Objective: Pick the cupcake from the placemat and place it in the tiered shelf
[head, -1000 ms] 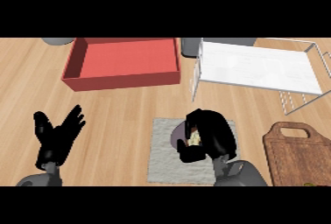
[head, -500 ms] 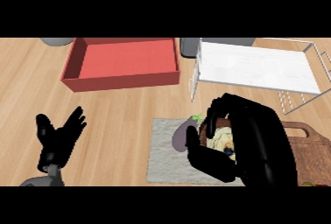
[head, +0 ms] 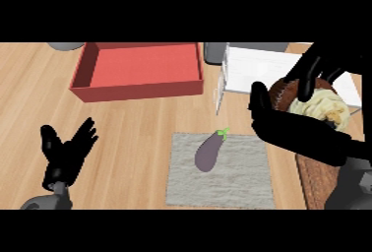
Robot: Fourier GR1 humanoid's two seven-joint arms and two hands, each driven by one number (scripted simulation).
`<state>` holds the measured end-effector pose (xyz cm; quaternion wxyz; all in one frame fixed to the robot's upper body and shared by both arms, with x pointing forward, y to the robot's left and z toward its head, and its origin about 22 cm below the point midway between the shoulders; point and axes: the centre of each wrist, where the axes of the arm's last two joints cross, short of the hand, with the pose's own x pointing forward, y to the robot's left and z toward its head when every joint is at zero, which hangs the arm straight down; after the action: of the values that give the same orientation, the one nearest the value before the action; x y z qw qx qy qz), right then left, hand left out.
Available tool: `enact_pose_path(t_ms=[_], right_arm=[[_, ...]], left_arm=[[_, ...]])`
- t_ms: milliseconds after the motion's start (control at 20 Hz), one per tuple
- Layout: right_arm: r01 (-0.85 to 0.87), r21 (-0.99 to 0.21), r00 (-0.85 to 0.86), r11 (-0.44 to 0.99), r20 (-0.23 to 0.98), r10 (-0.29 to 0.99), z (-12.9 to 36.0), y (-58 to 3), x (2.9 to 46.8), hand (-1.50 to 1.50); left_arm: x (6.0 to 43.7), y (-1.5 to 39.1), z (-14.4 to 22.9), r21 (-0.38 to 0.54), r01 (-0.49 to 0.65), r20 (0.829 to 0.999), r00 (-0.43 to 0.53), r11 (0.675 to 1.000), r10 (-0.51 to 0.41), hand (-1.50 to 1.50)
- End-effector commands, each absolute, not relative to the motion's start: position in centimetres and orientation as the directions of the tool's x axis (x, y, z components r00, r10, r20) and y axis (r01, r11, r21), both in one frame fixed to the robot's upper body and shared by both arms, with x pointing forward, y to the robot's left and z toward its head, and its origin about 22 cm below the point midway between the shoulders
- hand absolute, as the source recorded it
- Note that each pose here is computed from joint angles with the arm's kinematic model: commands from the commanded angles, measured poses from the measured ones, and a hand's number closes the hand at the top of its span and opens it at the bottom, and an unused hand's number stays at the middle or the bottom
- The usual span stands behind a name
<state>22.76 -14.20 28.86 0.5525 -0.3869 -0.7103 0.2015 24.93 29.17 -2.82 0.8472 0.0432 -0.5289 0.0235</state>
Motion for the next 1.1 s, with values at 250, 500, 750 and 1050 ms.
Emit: enact_pose_path(t_ms=[250,500,750,1050], right_arm=[[0.392,-0.684,0.052,0.616,0.685,0.727,36.4,-18.7,27.8,1.50],[0.361,-0.724,0.071,0.588,0.650,0.756,37.7,-23.0,29.9,1.50],[0.296,-0.765,0.081,0.572,0.617,0.783,38.0,-23.8,34.0,1.50],[0.267,-0.811,0.079,0.521,0.557,0.827,34.5,-25.9,36.5,1.50]], left_arm=[[24.9,29.3,-2.3,0.052,-0.086,0.901,0.434,0.995,-0.009,0.00],[24.6,31.4,-2.2,0.071,-0.081,0.899,0.436,0.994,-0.029,0.00],[24.1,29.0,-4.2,0.036,-0.061,0.896,0.444,0.998,-0.005,0.00],[24.7,28.5,-3.0,0.046,-0.076,0.891,0.453,0.996,-0.007,0.00]])
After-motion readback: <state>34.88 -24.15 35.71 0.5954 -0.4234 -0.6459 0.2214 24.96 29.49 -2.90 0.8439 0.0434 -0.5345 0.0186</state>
